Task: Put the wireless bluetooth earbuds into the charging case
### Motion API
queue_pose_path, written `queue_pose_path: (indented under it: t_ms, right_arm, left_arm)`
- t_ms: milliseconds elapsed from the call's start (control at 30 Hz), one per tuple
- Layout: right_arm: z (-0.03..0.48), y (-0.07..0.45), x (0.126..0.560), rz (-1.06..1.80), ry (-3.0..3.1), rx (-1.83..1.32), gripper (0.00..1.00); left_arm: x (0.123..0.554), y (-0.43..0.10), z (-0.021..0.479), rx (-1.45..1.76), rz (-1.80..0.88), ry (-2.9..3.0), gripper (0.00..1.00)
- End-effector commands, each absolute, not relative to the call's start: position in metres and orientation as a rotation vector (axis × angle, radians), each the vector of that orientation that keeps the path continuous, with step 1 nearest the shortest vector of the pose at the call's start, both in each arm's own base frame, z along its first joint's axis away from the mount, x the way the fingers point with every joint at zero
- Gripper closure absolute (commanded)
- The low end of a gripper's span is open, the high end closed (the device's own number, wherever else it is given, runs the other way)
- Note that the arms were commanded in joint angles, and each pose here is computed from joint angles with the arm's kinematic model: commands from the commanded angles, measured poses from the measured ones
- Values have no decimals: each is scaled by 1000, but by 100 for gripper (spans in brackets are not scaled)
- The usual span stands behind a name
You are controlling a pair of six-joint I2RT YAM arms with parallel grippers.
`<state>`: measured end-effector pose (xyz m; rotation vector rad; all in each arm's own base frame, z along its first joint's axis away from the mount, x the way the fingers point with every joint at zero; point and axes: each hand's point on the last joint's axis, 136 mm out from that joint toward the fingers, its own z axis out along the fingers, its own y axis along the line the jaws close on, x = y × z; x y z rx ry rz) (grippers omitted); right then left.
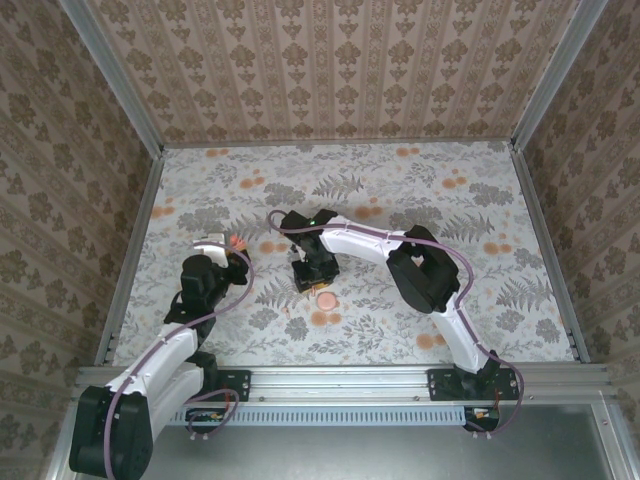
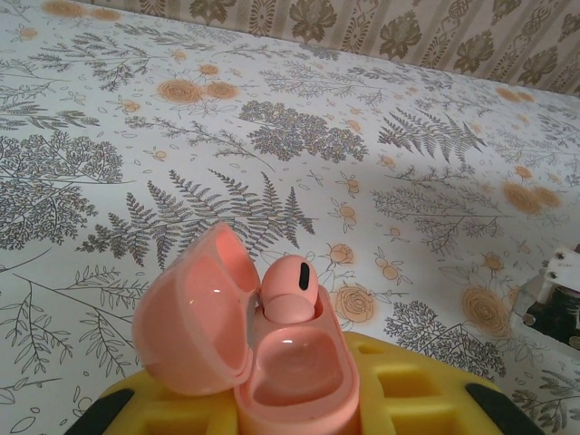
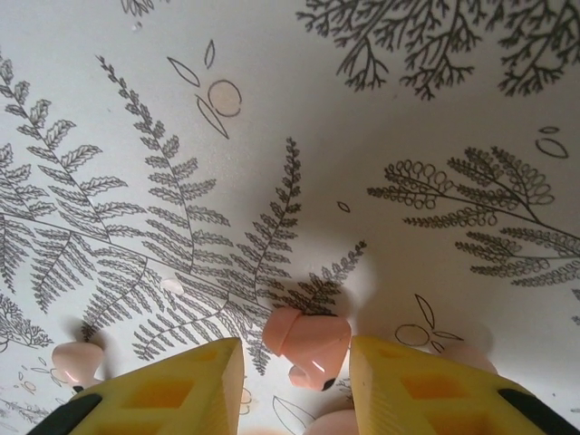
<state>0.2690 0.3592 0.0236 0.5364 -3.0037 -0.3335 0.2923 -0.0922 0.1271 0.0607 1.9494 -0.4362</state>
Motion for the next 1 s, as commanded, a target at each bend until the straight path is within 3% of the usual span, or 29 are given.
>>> queue_pose_path:
  t_ms: [0, 567, 967]
  right_arm:
    - [15, 362, 271, -295, -3014, 521, 64]
    - [3, 345, 267, -59, -3045, 540, 69]
    - [22, 355, 279, -169, -3170, 509, 75]
  left_arm:
    - [294, -88, 136, 59, -417, 1923, 81]
    - [294, -88, 138, 60, -420, 1919, 80]
    - [294, -91, 137, 71, -436, 1926, 81]
